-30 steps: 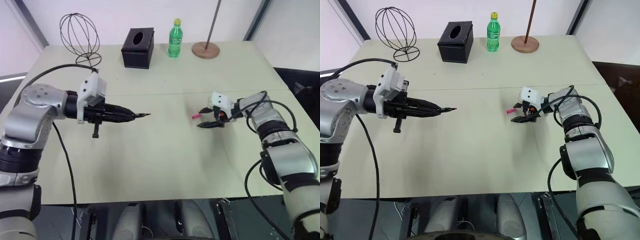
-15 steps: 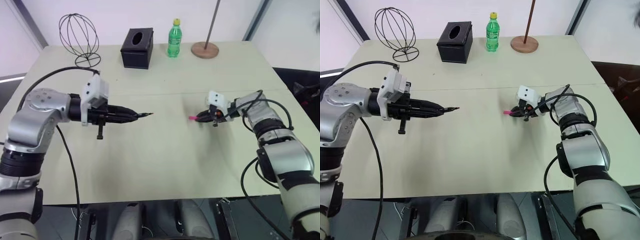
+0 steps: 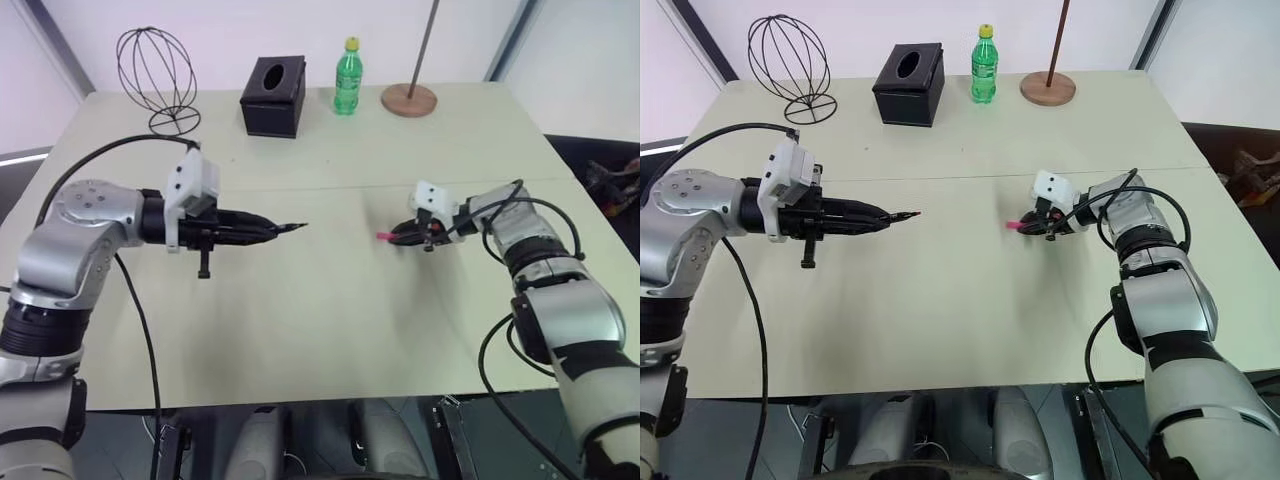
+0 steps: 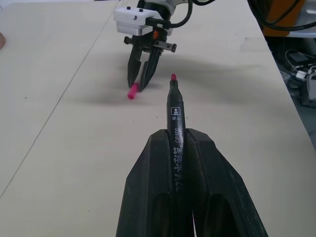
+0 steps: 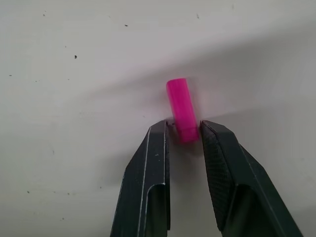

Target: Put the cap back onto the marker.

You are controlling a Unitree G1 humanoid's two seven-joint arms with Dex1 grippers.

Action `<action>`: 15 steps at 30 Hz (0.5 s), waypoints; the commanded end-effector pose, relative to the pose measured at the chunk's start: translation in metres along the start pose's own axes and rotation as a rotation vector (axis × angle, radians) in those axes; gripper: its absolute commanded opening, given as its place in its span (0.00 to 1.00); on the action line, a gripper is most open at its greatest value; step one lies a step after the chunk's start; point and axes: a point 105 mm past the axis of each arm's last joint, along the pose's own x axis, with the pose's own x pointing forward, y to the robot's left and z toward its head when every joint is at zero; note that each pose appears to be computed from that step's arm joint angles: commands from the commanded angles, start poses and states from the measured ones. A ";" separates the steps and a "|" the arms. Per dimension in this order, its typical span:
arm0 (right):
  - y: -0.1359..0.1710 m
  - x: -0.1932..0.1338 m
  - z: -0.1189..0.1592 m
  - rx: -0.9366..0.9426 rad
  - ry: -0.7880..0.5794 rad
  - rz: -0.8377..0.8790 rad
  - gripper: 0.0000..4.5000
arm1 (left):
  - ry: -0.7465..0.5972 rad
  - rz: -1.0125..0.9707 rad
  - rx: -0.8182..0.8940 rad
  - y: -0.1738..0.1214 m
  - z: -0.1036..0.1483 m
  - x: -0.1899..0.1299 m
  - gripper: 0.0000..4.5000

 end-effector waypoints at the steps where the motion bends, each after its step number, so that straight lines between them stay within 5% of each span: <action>1: 0.004 0.006 0.005 -0.007 -0.005 0.031 0.23 | -0.026 0.002 0.038 -0.002 0.010 -0.001 0.00; 4: 0.004 0.007 0.004 -0.003 -0.003 0.034 0.23 | -0.026 0.003 0.037 -0.002 0.009 -0.001 0.00; 7: 0.005 0.007 0.003 0.011 -0.008 0.039 0.02 | -0.027 0.005 0.037 -0.003 0.010 -0.002 0.00; 15: 0.004 0.005 0.003 0.012 0.002 0.030 0.02 | -0.025 0.021 0.041 -0.002 0.011 -0.004 0.00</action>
